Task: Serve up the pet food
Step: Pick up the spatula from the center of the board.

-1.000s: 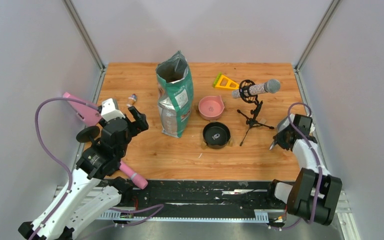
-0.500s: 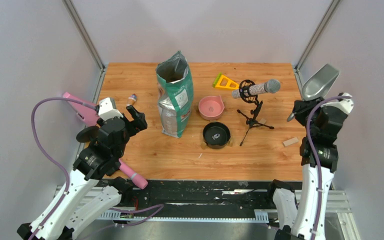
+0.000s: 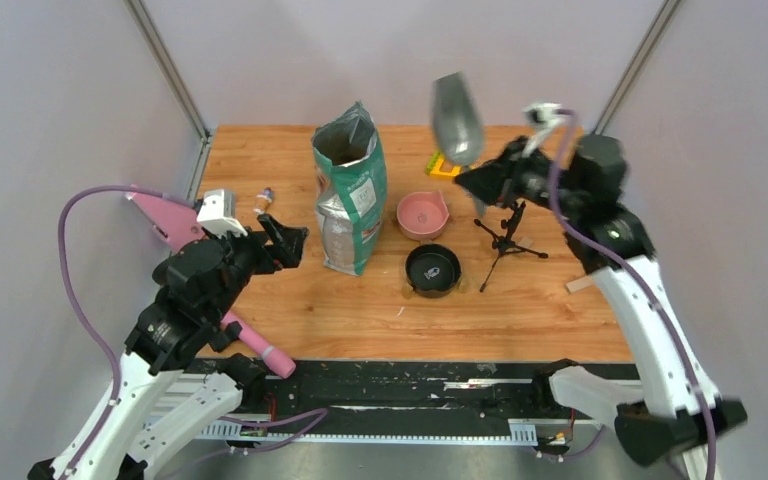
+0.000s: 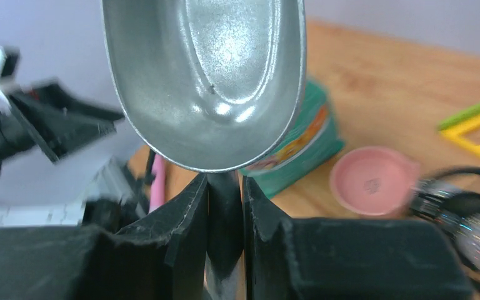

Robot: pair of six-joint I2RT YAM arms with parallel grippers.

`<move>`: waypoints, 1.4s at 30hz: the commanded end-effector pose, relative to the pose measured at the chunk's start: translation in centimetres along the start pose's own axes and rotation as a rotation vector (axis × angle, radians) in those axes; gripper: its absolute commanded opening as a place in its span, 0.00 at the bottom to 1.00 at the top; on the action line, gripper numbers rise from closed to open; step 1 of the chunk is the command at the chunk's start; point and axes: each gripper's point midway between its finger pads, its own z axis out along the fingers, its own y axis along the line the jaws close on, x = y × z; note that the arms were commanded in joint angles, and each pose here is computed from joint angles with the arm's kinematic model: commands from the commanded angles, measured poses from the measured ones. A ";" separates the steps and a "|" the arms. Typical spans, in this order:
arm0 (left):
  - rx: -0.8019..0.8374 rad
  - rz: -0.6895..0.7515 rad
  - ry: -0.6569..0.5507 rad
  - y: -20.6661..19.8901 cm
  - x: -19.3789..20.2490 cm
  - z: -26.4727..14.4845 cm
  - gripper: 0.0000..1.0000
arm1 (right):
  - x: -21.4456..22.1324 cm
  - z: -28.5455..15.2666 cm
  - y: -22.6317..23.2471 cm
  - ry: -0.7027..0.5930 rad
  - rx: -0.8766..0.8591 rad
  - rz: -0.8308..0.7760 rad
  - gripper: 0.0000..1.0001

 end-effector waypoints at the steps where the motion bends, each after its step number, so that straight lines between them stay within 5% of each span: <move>1: 0.255 0.039 0.030 -5.2 -1.7 -1.7 1.00 | 7.1 4.2 3.4 0.289 -0.198 -0.167 0.00; 9: 0.415 0.023 0.156 -8.4 -2.1 -5.2 1.00 | 18.9 3.4 3.9 0.606 -0.434 -0.424 0.00; 19: 0.557 -0.095 0.466 -12.5 3.4 -2.6 1.00 | 20.3 2.2 6.2 0.549 -0.654 -0.576 0.00; 26: 0.644 -0.125 0.473 -13.8 4.2 -2.1 0.93 | 19.7 1.9 7.0 0.505 -0.697 -0.612 0.00; 34: 0.706 -0.141 0.554 -14.8 5.8 -1.1 0.58 | 19.3 1.7 7.3 0.469 -0.736 -0.678 0.00; 42: 0.776 -0.144 0.596 -15.7 6.3 -1.6 0.01 | 15.8 4.5 5.0 0.386 -0.486 -0.737 0.01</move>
